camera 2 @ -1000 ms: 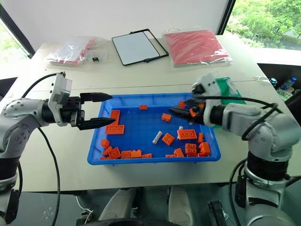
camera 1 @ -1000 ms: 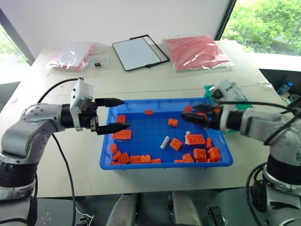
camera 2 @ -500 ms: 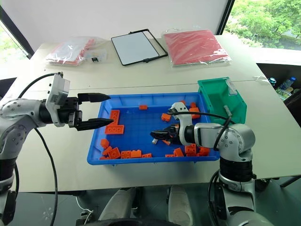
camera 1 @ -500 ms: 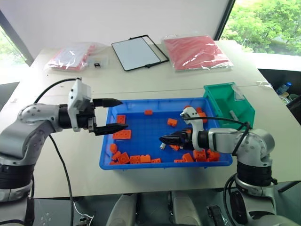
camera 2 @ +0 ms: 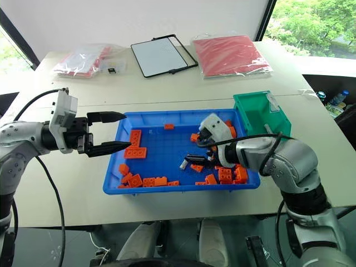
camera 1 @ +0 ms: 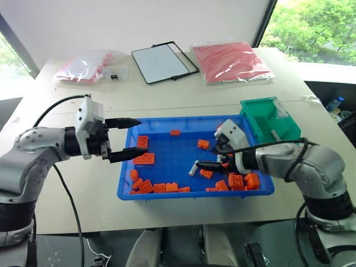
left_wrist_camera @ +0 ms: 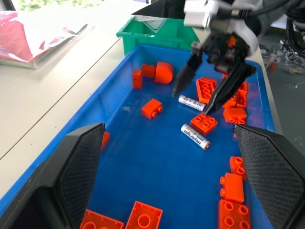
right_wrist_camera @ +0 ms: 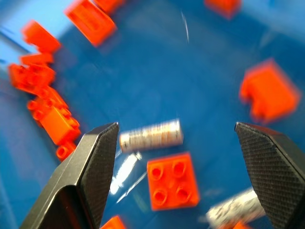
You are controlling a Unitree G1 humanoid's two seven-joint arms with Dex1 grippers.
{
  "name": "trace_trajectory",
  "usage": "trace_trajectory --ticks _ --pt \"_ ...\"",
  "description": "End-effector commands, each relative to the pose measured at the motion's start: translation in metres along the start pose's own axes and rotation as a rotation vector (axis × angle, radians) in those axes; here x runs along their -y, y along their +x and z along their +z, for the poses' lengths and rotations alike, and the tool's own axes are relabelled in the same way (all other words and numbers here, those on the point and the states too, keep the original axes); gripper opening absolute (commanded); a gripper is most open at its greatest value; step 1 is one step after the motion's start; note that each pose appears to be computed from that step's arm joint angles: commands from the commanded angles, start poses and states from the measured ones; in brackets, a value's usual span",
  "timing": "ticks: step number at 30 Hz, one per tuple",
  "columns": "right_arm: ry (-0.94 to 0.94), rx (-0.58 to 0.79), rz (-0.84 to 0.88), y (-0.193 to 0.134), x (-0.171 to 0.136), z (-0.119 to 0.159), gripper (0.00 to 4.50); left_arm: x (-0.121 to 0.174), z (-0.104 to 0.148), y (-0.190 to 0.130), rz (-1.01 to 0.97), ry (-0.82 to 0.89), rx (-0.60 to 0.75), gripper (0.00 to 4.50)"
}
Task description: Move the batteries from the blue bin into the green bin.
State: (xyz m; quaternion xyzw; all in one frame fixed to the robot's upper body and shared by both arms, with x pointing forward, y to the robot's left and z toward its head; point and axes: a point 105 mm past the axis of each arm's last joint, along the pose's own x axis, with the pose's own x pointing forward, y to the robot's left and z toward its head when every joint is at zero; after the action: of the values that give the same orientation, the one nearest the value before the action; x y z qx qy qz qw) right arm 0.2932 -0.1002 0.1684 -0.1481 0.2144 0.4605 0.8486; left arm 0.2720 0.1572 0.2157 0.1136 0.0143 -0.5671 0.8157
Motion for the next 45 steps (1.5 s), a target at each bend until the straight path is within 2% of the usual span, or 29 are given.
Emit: trace_trajectory --ticks 1,4,7,11,17,23,30,33,39,42,45 --pt "-0.307 0.075 0.120 0.000 -0.006 0.028 3.97 -0.001 0.011 -0.001 0.009 0.048 0.028 4.50" --pt "-0.566 0.055 0.282 0.004 -0.016 0.033 3.97 -0.002 0.011 0.000 0.011 0.050 0.032 4.50" --pt "-0.743 0.005 0.410 0.013 -0.019 0.031 3.97 -0.003 0.013 0.003 0.012 0.055 0.039 4.50" --pt "-0.963 -0.089 0.555 0.022 -0.017 0.015 3.97 -0.003 0.015 0.003 0.017 0.064 0.044 4.50" --pt "-1.028 -0.114 0.593 0.039 -0.007 0.004 3.97 -0.002 0.016 -0.002 0.041 0.069 0.040 4.50" --pt "-1.052 -0.102 0.562 0.060 0.001 -0.002 3.97 0.002 0.016 -0.004 0.054 0.065 0.037 4.50" --pt "-1.101 -0.131 0.584 0.070 0.004 -0.017 3.97 0.002 0.017 -0.006 0.065 0.063 0.039 4.50" --pt "-1.060 -0.113 0.588 0.071 0.003 -0.015 3.18 0.002 0.017 -0.005 0.064 0.063 0.040 4.50" --pt "-0.932 -0.035 0.566 0.062 -0.005 0.002 0.15 0.001 0.016 -0.004 0.056 0.060 0.038 4.50" --pt "-0.830 0.049 0.480 0.046 -0.005 0.026 0.15 0.000 0.015 -0.002 0.051 0.060 0.039 4.50" --pt "-0.672 0.138 0.287 0.015 0.011 0.055 0.15 -0.001 0.014 0.000 0.045 0.058 0.041 4.50"
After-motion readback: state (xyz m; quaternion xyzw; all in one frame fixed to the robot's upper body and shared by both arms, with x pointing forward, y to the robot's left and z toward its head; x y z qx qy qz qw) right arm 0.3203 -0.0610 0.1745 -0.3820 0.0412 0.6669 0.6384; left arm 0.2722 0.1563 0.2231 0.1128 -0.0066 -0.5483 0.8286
